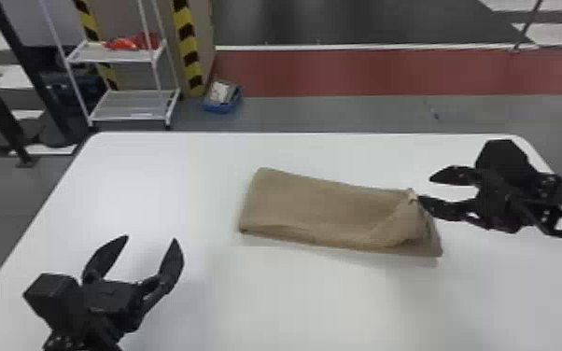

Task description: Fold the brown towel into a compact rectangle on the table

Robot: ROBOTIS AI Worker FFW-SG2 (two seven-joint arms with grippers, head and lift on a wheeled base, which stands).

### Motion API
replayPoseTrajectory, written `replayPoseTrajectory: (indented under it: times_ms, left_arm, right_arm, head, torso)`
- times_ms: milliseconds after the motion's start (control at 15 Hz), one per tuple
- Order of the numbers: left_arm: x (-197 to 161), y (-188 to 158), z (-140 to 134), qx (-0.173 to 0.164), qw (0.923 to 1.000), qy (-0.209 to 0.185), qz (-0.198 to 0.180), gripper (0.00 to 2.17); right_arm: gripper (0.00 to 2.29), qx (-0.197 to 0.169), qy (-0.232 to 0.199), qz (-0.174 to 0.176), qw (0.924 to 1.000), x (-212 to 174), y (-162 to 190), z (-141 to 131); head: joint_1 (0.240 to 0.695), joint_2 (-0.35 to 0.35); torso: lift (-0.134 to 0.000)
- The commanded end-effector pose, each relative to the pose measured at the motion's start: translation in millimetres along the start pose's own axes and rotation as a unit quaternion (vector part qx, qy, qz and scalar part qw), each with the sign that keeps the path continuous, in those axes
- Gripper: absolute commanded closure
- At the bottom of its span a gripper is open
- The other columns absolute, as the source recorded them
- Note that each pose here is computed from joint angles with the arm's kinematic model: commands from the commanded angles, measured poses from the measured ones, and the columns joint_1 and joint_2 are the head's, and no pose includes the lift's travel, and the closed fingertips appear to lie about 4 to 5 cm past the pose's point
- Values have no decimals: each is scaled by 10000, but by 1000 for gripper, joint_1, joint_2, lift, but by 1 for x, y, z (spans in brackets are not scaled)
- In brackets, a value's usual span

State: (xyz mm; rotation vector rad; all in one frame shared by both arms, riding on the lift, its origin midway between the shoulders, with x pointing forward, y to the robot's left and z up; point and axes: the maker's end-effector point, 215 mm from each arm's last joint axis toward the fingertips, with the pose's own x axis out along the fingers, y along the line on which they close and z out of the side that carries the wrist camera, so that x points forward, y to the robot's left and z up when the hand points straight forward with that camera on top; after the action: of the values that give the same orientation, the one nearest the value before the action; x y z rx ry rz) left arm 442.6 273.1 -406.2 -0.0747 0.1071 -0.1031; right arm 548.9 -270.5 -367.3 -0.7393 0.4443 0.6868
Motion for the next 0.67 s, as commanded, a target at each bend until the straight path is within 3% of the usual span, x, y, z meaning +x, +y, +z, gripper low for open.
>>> replayPoseTrajectory:
  times_ms: [0,67,200,333,600]
  left_arm:
    - [1,0,0,-14,10000,-2,5,87]
    - [1,0,0,-15,10000,-2,5,87]
    - [2,-1,-2,-23,10000,12,0,87]
    - [2,-1,-2,-25,10000,12,-7,87]
    - [2,-4,-3,-17,10000,24,-45,87]
  right_arm:
    - [33,365,-249,-51,9990,-12,-9,0]
    - [33,548,-289,-54,9981,-16,-10,-4]
    - [33,1590,-241,0,9870,-12,-1,-22]
    - [33,2721,149,225,9619,1,35,-48]
    - [33,4155,444,535,9069,29,83,-54]
  head:
    - [695,9]
    - [695,-1]
    - [695,-9]
    - [695,-21]
    - [695,-10]
  torso:
    - [-123]
    - [-123]
    - [-123]
    - [-123]
    - [-123]
